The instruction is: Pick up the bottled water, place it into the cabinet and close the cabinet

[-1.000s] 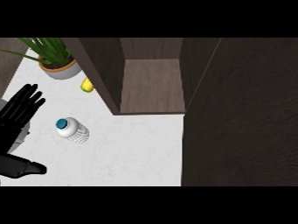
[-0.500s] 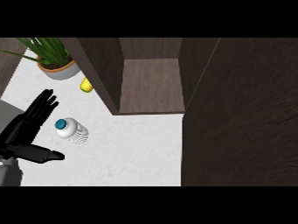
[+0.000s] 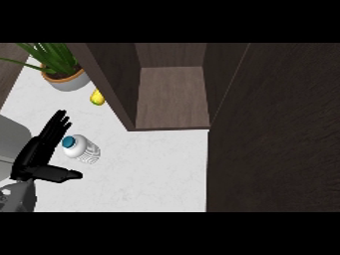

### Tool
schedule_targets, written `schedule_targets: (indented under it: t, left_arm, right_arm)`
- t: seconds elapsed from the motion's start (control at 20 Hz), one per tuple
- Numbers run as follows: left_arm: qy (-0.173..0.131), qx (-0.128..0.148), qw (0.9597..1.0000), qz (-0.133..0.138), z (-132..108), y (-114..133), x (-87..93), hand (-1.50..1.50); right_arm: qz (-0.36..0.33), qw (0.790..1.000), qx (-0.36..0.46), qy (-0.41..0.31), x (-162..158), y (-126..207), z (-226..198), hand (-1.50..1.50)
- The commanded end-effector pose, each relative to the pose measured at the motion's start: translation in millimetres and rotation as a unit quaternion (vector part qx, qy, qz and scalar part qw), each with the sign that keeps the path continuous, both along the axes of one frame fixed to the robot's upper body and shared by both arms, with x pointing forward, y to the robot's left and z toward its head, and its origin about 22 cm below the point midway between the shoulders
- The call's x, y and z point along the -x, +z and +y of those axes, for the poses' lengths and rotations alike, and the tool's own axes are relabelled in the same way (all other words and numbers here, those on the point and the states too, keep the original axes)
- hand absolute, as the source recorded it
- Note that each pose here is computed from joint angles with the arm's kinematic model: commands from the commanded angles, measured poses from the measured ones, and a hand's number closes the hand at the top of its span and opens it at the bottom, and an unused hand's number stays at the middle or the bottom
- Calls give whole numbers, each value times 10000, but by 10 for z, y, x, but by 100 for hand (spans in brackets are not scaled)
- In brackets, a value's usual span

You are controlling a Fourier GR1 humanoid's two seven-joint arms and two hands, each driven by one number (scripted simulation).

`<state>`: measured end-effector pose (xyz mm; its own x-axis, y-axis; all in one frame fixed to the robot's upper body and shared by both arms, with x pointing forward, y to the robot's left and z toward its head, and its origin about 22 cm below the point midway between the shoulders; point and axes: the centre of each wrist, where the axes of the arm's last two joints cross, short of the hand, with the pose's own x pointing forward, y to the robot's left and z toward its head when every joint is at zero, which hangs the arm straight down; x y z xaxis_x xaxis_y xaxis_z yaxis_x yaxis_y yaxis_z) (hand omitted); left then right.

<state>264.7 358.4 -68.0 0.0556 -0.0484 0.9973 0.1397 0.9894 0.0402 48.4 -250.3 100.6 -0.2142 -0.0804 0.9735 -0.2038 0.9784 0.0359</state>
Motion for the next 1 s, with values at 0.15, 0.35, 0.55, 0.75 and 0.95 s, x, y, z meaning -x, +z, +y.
schedule_targets:
  t: [0.15, 0.35, 0.55, 0.75, 0.95]
  left_arm:
    - [-388, 510, 9974, 315, -164, -442, 70, -150]
    - [-408, 799, 9952, 381, -4, -410, -68, -150]
    - [-598, 949, 9931, 348, -224, -601, 8, -150]
    - [-231, 1060, 9939, 189, -244, -677, 42, 150]
    - [-177, 1379, 9898, 304, -308, -691, -11, 150]
  right_arm:
    - [-221, 9997, -13, 64, 148, 359, 98, -150]
    - [-210, 9997, 20, 114, 158, 307, 144, -150]
    - [-231, 9997, -25, 61, 125, 334, 87, -150]
    - [-187, 9998, -63, 87, 151, 198, -66, -150]
    - [-135, 9999, 0, 92, 191, 254, -69, -150]
